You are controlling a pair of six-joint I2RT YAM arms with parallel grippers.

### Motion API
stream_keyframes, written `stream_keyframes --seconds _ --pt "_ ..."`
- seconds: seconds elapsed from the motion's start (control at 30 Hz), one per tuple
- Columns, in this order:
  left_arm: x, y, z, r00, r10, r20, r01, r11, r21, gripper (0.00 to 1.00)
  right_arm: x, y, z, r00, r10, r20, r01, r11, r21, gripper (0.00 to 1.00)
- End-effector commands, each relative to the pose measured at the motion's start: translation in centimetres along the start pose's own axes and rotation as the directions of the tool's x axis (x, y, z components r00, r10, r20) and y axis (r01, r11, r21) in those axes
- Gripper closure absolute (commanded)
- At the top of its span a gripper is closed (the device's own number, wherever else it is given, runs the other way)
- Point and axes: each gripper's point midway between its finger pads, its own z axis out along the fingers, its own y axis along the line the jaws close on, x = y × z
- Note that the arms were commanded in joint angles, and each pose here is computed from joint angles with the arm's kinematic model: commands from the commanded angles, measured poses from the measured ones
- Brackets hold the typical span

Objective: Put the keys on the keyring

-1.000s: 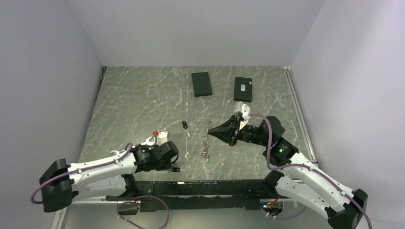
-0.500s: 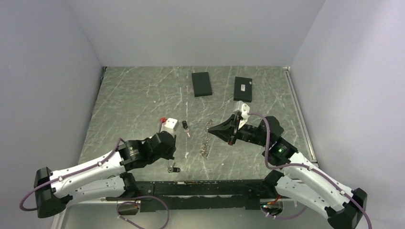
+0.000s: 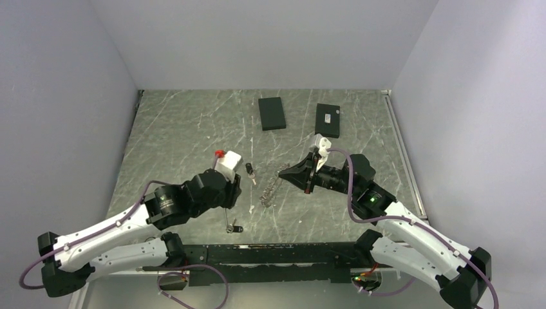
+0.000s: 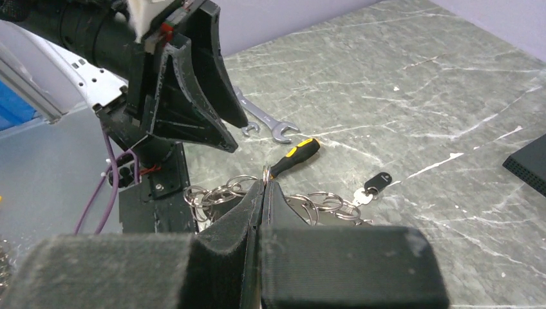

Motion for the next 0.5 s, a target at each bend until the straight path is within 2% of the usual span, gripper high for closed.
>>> stream_keyframes --seconds 0.0,0.1,0.17,0.23,0.33,0.47 --pt "5.3 3.7 -1.8 0.956 -0.203 -0.211 0.138 0.948 -0.287 0.48 -2.1 -0.2 0.1 0.997 -0.043 0.064 0.043 0.999 0.015 1.00" --pt "9.5 4.2 -2.4 0.866 -0.403 -0.297 0.242 0.856 -0.457 0.44 -2.0 -0.3 0.2 0.997 -0.041 0.061 0.040 0.999 0.016 1.00" --pt "11.5 3.5 -2.0 0.788 -0.545 -0.285 0.343 0.774 -0.533 0.44 -2.0 -0.3 0.2 0.997 -0.042 0.066 0.041 0.999 0.016 1.00" --pt "12.7 2.7 -1.2 0.734 -0.625 -0.266 0.417 0.724 -0.550 0.43 -2.0 -0.3 0.2 0.997 -0.042 0.066 0.041 0.999 0.015 1.00" --pt "14.2 2.1 0.2 0.681 -0.696 -0.227 0.502 0.669 -0.548 0.44 -2.0 -0.2 0.2 0.997 -0.039 0.065 0.039 0.999 0.012 1.00" --pt "16.0 2.0 1.1 0.644 -0.737 -0.207 0.537 0.628 -0.562 0.49 -2.1 0.0 0.0 0.997 -0.039 0.070 0.039 0.999 0.009 1.00"
